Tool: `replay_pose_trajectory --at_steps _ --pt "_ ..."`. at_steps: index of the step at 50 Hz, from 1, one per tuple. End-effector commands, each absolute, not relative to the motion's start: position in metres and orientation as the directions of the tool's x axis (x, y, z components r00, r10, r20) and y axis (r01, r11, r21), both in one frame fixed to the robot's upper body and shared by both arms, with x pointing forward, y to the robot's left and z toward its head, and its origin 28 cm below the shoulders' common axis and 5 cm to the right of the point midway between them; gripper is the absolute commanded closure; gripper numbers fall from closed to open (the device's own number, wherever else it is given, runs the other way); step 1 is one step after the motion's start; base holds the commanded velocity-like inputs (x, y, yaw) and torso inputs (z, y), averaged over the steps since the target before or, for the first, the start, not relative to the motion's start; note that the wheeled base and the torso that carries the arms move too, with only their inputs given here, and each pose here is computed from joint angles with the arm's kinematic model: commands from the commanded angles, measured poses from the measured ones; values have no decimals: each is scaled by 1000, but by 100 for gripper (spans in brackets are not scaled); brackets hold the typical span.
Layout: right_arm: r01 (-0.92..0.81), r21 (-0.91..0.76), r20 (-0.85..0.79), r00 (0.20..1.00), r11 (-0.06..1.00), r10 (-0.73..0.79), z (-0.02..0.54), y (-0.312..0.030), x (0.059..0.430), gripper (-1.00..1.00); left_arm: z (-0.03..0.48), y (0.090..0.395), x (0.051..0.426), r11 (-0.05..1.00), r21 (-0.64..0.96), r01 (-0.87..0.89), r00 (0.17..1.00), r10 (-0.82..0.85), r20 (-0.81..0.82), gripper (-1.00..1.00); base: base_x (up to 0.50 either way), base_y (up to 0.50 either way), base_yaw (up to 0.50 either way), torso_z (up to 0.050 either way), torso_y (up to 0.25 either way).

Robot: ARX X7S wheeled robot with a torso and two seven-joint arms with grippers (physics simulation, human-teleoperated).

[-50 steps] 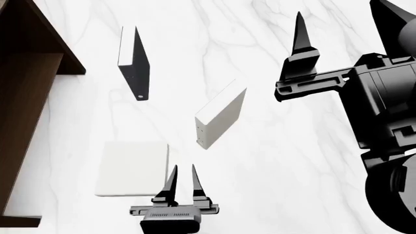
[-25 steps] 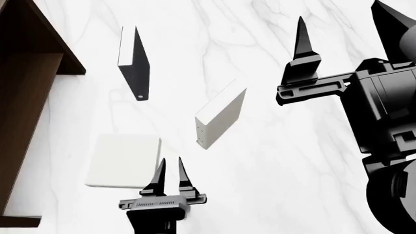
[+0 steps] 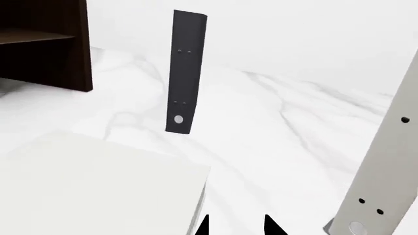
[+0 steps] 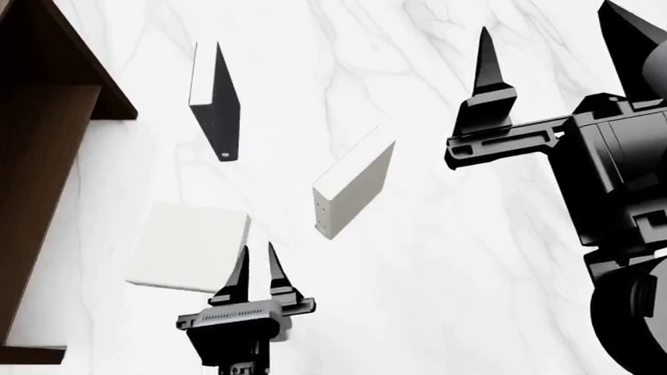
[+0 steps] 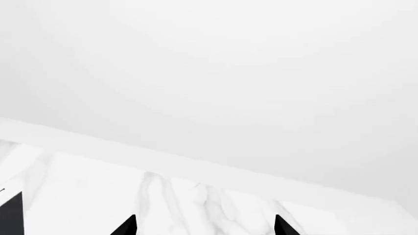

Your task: Pick up the book on the right and place it under the cabinet shelf.

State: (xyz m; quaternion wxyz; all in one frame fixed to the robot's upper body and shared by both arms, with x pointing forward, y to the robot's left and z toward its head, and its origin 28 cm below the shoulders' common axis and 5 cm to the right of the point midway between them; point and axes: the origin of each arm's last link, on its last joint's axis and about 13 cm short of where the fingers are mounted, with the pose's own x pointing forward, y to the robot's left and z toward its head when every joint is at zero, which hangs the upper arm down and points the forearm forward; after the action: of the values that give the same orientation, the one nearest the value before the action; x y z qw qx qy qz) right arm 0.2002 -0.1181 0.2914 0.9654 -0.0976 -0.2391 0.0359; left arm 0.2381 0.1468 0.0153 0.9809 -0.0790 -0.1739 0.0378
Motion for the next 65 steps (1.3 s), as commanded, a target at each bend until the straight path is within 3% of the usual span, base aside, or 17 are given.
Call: replay_pose_trajectory --at_steps 1,65 --pt "-18 -210 456 882 977 114 294 -119 198 -100 -4 216 255 753 -425 -502 838 545 -24 -100 0 5 6 -10 -9" --pt "15 -217 497 862 976 97 301 -117 183 -100 -5 257 266 636 -423 -646 747 640 -180 -100 3 4 5 -3 -7"
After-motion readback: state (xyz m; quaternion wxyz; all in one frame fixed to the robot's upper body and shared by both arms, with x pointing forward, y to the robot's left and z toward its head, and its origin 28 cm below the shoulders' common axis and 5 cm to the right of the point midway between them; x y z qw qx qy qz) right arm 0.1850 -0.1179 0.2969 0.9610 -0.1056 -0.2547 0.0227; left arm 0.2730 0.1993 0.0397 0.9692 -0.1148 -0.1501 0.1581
